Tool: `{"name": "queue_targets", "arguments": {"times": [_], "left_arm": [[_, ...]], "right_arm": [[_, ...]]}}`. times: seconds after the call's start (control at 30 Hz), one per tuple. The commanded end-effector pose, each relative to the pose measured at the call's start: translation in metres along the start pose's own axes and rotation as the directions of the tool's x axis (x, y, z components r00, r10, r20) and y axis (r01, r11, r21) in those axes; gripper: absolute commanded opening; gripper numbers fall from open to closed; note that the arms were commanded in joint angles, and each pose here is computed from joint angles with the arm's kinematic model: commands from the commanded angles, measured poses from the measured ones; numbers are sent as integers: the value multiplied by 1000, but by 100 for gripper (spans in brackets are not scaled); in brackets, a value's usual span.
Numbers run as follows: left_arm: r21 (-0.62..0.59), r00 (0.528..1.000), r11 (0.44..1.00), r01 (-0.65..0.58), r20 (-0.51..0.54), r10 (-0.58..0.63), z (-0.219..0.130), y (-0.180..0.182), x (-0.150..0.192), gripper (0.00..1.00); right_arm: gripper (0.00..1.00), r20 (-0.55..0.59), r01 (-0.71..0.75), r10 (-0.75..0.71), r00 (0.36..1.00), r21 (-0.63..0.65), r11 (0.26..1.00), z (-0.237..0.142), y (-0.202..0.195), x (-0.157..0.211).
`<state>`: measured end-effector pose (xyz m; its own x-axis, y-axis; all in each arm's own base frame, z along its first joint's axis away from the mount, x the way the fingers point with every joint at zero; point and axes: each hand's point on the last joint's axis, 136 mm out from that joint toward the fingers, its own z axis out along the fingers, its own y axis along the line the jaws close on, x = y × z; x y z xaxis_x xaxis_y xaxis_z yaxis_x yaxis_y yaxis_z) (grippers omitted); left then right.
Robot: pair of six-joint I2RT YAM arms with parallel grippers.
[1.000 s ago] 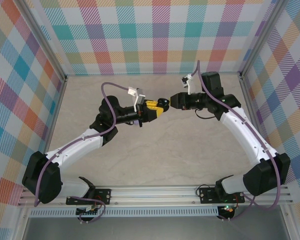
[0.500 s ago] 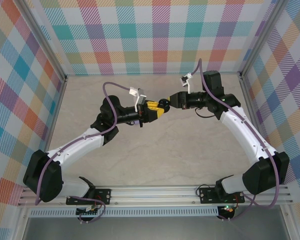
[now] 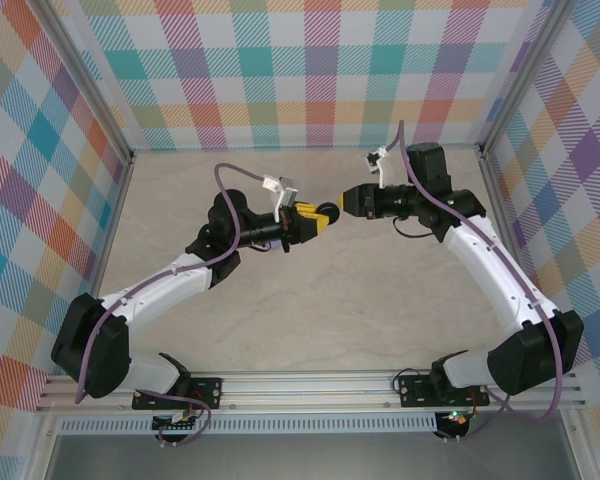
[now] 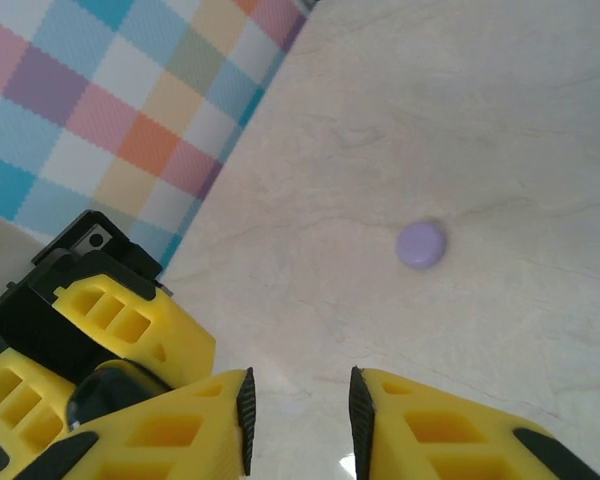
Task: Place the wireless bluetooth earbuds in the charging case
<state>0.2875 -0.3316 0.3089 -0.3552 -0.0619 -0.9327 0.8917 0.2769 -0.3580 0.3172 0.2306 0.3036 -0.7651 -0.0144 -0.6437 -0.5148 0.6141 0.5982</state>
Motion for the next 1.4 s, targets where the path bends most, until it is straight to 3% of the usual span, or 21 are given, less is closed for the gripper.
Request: {"name": "queue_targets", "arguments": {"times": [0.0,0.13,0.33,0.6,0.77,1.17,1.37], "left_arm": [[-120,996,992,25,-82,-34,8,23,12,6],[-249,983,963,101,-121,-134,12,52,31,6],[-391,933,891,229,-174,-316,18,87,70,6],[-600,777,723,342,-251,-577,16,124,144,8],[-617,660,655,436,-274,-699,26,128,183,7],[-653,550,586,480,-296,-781,33,134,226,7],[-701,527,557,445,-298,-796,26,139,238,29]], "right_arm": [[35,-1,-20,21,1000,258,966,-10,-40,6],[35,-33,-38,56,998,401,915,-13,-72,21],[35,-78,-53,102,992,471,880,-8,-97,45],[36,-148,-67,159,976,489,870,7,-117,76],[36,-196,-77,196,961,489,869,15,-125,92],[37,-221,-75,209,953,494,866,18,-130,101],[38,-226,-72,210,951,500,863,19,-132,103]]}}
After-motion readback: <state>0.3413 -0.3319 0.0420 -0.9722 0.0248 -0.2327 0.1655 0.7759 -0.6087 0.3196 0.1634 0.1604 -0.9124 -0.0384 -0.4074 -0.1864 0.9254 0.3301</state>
